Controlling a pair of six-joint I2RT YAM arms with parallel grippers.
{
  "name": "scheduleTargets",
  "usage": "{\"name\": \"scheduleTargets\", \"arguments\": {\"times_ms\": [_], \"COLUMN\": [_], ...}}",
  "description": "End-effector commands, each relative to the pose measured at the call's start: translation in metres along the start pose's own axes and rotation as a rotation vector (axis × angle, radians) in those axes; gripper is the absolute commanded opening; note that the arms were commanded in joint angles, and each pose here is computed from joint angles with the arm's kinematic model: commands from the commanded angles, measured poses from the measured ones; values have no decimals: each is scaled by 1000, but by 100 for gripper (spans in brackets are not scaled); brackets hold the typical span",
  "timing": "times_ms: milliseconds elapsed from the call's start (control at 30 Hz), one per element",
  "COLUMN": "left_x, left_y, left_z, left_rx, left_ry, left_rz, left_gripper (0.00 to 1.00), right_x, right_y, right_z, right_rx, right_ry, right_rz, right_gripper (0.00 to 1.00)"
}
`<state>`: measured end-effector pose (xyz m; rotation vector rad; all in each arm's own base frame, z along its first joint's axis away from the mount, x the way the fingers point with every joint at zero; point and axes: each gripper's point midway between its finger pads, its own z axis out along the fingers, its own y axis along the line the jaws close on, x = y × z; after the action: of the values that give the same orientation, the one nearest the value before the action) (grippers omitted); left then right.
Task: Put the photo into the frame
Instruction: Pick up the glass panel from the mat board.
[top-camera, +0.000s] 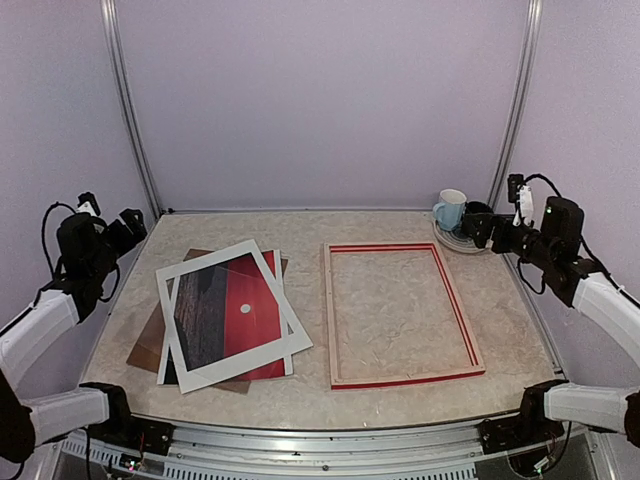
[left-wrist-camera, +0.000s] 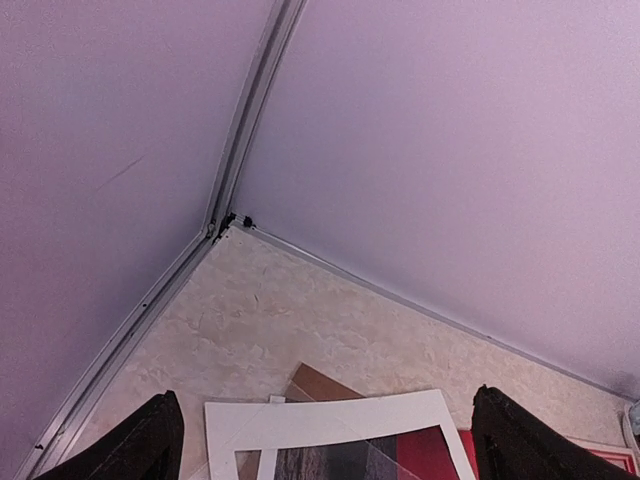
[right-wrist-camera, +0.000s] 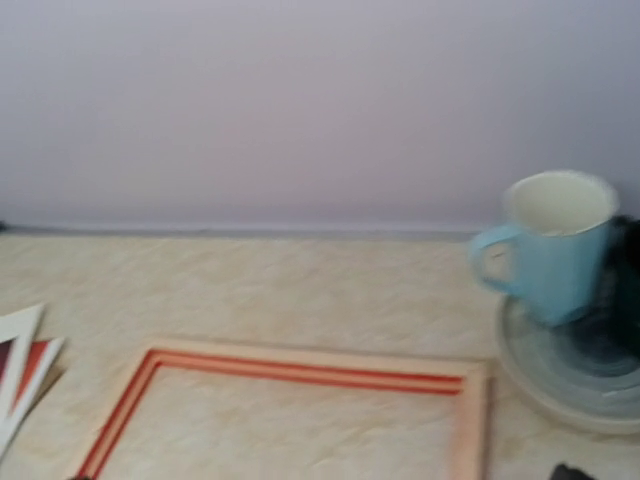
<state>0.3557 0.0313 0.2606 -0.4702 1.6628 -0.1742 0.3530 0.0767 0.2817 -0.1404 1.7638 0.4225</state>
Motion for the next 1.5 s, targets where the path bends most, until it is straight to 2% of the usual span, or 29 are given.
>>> {"name": "scheduleTargets", "arguments": {"times_ms": [0, 67, 133, 267, 400, 633, 933, 1067, 1200, 1467], "left_x": [-20, -18, -12, 40, 85, 114, 152, 161, 173, 201], "left_y": [-6, -13, -10, 1, -17, -53, -85, -95, -94, -94], "left_z": [-5, -4, 1, 18, 18, 11, -10, -24, -33, -46], "left_rx": [75, 106, 71, -26, -56, -54, 89, 153, 144, 149], "left_ry": [-63, -39, 23, 250, 346, 364, 451, 468, 505, 568], "left_rz": [-100, -109, -142, -187, -136, -83, -22, 5, 42, 53], "left_gripper": [99, 99, 99, 99, 99, 99, 99, 99, 99, 99], "right_x": [9, 18, 30, 55, 78, 121, 176, 189, 197, 208], "right_y": [15, 15, 14, 26, 37, 62, 89, 99, 113, 184], "right_z": [7, 11, 16, 28, 37, 49, 58, 59, 61, 65], "right_rx": [-123, -136, -140, -220, -225, -261, -259, -267, -285, -385], "right_ry": [52, 72, 106, 213, 280, 422, 574, 612, 635, 711], "right_rz": [68, 106, 149, 222, 234, 223, 195, 177, 151, 52], "right_gripper": [99, 99, 99, 99, 99, 99, 99, 99, 99, 99]}}
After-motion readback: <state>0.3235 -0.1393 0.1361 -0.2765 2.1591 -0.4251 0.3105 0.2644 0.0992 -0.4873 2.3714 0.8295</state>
